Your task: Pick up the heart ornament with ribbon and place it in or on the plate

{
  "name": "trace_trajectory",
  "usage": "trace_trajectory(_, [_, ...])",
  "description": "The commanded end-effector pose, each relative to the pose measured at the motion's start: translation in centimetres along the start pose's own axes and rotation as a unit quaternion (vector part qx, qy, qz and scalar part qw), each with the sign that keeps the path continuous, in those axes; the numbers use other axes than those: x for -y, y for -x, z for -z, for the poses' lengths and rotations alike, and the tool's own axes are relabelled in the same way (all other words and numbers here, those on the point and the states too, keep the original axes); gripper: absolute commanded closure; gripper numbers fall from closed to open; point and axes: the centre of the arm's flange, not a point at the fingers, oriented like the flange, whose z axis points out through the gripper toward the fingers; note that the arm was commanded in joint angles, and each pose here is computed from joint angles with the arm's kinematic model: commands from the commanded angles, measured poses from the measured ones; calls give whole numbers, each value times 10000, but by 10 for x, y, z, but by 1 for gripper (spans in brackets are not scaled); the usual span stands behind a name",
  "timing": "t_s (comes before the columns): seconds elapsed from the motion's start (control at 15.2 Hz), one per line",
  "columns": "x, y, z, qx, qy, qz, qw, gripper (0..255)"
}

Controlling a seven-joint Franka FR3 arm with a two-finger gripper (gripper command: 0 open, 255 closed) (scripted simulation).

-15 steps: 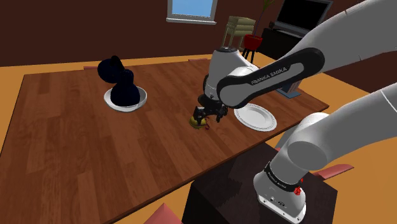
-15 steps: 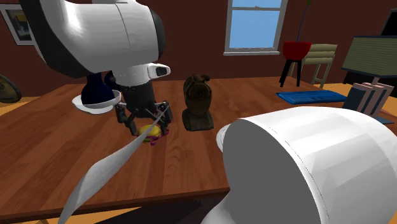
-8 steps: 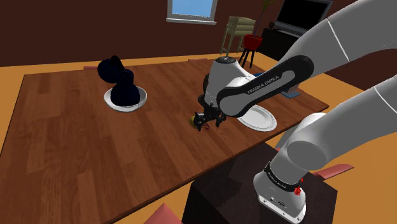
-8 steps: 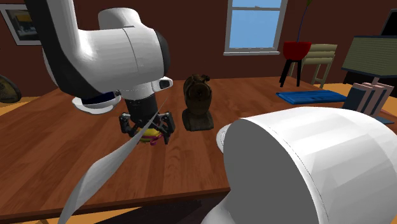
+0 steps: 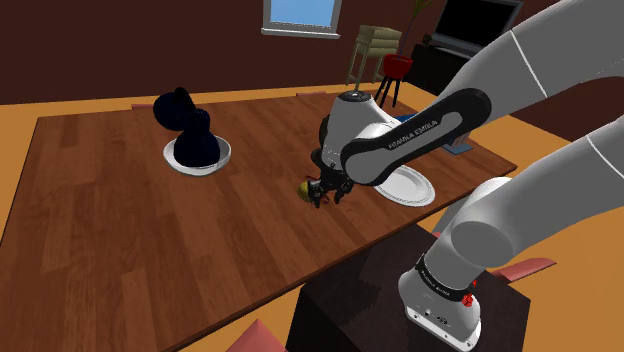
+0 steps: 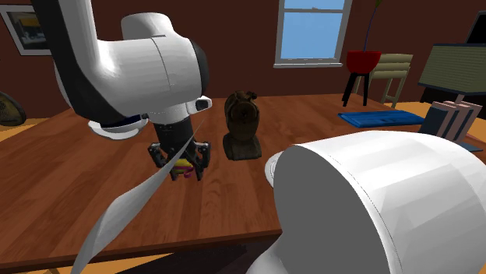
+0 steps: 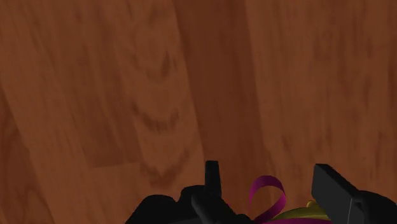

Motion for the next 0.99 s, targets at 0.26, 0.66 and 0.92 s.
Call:
trace_trajectory(0.26, [0,0,0,0,0,0,10000,255])
trace_trajectory(0.66, [-1,-1,10,0,0,0,10000,255])
trace_trajectory(0.92, [-2,-2,32,0,0,0,10000,255])
